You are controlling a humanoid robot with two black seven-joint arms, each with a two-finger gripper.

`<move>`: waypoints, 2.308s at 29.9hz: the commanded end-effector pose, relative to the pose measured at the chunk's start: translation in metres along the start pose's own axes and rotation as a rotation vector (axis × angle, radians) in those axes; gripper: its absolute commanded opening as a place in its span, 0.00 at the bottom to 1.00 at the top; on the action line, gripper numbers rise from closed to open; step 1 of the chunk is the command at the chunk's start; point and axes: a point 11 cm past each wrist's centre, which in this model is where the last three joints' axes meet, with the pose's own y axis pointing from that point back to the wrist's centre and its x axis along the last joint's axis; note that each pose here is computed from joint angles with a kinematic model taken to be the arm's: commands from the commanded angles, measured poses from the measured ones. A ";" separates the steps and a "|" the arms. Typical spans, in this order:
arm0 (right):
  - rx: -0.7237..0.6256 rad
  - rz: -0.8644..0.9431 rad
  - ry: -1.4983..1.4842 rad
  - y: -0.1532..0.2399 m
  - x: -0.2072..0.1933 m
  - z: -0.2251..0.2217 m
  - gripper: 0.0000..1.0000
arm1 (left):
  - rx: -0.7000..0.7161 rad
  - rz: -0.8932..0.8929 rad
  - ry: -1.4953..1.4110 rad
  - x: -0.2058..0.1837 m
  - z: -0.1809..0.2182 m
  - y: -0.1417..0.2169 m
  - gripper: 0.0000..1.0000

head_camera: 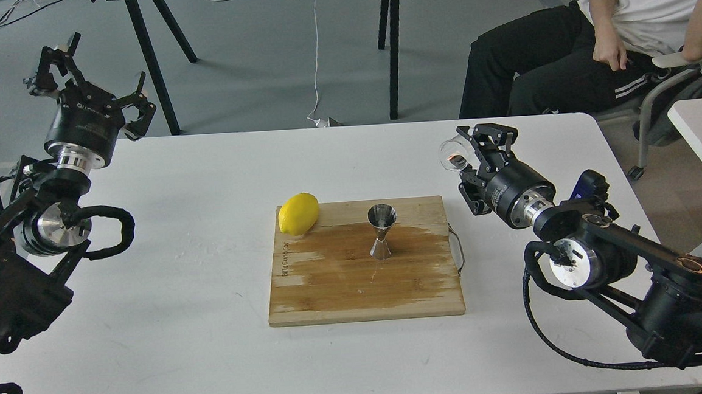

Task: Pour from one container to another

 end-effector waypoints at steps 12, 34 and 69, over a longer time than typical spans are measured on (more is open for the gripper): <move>-0.030 0.112 -0.739 0.040 0.148 0.049 0.31 | 0.017 0.005 0.021 0.000 -0.011 0.006 1.00; -0.124 0.131 -0.971 0.029 0.148 0.101 0.38 | 0.023 -0.012 0.013 -0.005 -0.009 0.002 1.00; -0.029 -0.051 -0.884 0.020 0.134 0.070 0.99 | 0.019 -0.009 0.011 -0.004 -0.007 0.001 1.00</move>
